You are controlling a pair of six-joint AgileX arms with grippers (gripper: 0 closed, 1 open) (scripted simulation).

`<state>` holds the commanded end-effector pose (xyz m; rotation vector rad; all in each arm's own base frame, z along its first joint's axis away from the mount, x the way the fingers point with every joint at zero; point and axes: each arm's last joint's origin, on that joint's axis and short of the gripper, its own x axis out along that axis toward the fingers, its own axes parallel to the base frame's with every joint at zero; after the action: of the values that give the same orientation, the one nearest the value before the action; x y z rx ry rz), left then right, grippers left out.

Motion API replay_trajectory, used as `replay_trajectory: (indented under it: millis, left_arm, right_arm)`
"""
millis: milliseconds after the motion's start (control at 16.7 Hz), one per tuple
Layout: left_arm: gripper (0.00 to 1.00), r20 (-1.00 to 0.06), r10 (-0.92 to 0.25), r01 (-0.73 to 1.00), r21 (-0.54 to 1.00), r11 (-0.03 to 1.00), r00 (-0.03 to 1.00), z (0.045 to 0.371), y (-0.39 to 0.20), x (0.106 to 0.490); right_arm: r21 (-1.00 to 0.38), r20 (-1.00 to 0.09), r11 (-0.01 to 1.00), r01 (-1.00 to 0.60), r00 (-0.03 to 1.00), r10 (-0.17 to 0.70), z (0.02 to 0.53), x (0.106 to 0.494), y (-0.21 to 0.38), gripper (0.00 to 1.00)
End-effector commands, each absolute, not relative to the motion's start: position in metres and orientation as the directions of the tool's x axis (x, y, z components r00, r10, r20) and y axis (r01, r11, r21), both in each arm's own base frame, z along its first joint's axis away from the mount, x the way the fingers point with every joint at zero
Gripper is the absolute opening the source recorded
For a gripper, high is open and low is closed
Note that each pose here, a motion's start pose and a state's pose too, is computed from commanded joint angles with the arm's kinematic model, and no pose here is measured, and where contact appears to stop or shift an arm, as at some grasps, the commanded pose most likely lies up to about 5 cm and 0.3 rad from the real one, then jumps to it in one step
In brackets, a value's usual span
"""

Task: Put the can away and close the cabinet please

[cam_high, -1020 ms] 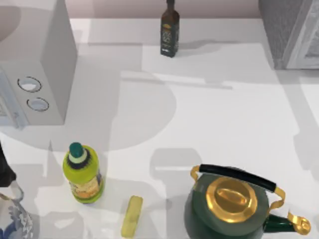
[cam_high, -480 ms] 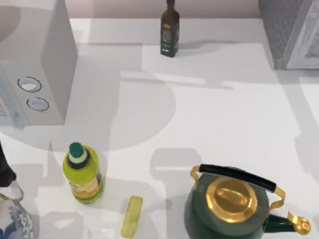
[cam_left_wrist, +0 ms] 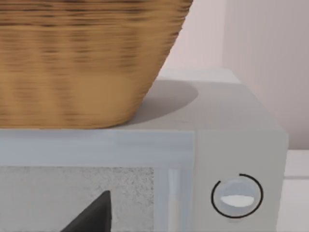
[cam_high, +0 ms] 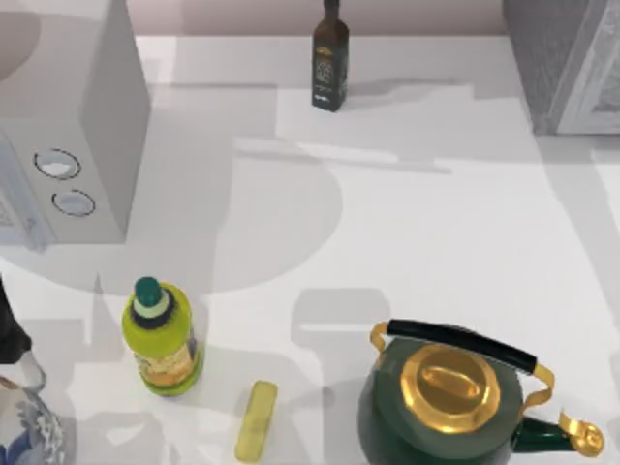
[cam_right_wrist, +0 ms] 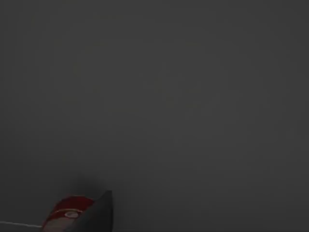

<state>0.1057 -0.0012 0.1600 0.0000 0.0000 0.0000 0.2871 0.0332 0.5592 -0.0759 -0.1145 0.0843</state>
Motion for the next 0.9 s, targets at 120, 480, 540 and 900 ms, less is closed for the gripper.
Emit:
replay_trajectory:
  millis: [120, 480, 540, 900]
  left_arm:
    - [1.0, 0.0, 0.0, 0.0, 0.0, 1.0, 1.0, 0.16, -0.001, 0.106]
    - [1.0, 0.0, 0.0, 0.0, 0.0, 1.0, 1.0, 0.16, -0.001, 0.106]
    - [1.0, 0.0, 0.0, 0.0, 0.0, 1.0, 1.0, 0.16, -0.001, 0.106]
    - [1.0, 0.0, 0.0, 0.0, 0.0, 1.0, 1.0, 0.16, -0.001, 0.106]
  right_arm:
    - [-0.09, 0.159, 0.992, -0.086, 0.982, 0.1, 0.552, 0.242, 0.027, 1.0]
    - [-0.096, 0.196, 0.992, -0.078, 0.976, 0.096, 0.454, 0.141, 0.011, 1.0]
    - [-0.093, 0.181, 0.993, -0.074, 0.979, 0.09, 0.428, 0.132, 0.009, 1.0]
    - [-0.058, 0.03, 0.998, -0.035, 0.999, 0.037, 0.258, 0.109, 0.002, 1.0]
